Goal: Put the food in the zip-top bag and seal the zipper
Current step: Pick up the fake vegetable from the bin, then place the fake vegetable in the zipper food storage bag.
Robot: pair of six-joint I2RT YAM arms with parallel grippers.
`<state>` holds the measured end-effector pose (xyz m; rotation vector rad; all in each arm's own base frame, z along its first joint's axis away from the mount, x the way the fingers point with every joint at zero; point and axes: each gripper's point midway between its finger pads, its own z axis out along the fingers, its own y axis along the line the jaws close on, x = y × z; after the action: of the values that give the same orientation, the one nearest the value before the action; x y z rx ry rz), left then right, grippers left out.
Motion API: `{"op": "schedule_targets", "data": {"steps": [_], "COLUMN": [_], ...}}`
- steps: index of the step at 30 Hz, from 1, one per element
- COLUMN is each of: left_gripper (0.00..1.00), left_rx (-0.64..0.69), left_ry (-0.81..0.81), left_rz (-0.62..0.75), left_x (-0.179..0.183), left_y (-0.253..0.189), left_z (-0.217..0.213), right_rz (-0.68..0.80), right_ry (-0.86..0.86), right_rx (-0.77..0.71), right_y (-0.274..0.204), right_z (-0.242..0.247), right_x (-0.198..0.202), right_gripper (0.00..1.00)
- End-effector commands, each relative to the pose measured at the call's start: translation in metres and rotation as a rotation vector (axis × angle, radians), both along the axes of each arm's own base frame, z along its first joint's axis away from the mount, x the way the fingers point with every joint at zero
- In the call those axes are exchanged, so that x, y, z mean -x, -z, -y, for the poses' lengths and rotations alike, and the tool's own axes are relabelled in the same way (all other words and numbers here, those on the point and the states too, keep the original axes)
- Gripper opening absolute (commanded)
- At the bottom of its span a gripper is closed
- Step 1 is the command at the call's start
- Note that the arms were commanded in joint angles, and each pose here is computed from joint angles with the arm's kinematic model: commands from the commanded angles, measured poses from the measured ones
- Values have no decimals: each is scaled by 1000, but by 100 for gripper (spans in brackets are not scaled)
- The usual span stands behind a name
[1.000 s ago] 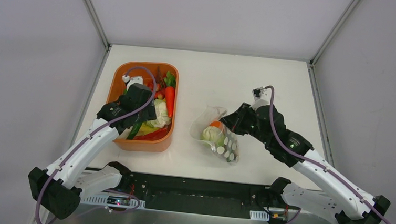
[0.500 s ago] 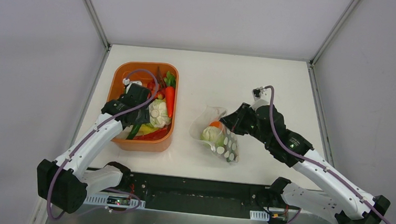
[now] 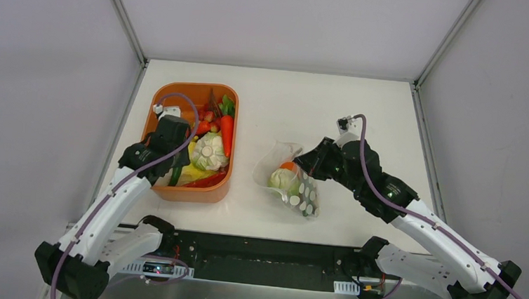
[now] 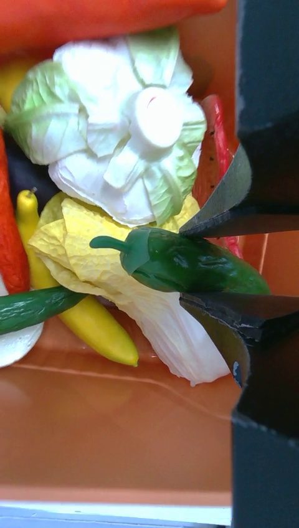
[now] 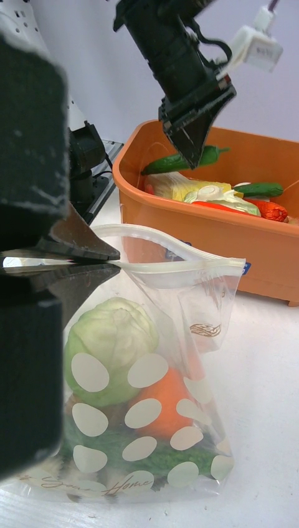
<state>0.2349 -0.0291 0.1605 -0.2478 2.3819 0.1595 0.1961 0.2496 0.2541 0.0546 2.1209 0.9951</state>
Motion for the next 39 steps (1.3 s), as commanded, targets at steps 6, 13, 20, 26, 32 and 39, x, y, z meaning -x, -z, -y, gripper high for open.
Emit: {"op": "schedule_targets", "data": {"steps": [6, 13, 20, 26, 32, 39], "left_gripper": [13, 12, 13, 13, 14, 14], "left_rx": [217, 525, 935, 1136, 1213, 1290], "left_ry": [43, 126, 302, 346, 376, 374], "left_rz": [267, 447, 598, 624, 673, 701], "left_x": [7, 6, -4, -15, -15, -14], "left_y": [-77, -130, -185, -198, -210, -214], "left_z": [17, 60, 121, 149, 168, 191], "right_rz": [28, 23, 20, 22, 27, 26], "right_ry": [-6, -8, -14, -13, -9, -13], "right_rx": [-61, -59, -64, -68, -69, -69], "right_y": [-16, -14, -13, -15, -17, -17], "right_z": [-7, -7, -9, -7, -5, -6], "right_x": [-2, -1, -1, 0, 1, 1], "right_gripper": [5, 5, 5, 5, 5, 5]}}
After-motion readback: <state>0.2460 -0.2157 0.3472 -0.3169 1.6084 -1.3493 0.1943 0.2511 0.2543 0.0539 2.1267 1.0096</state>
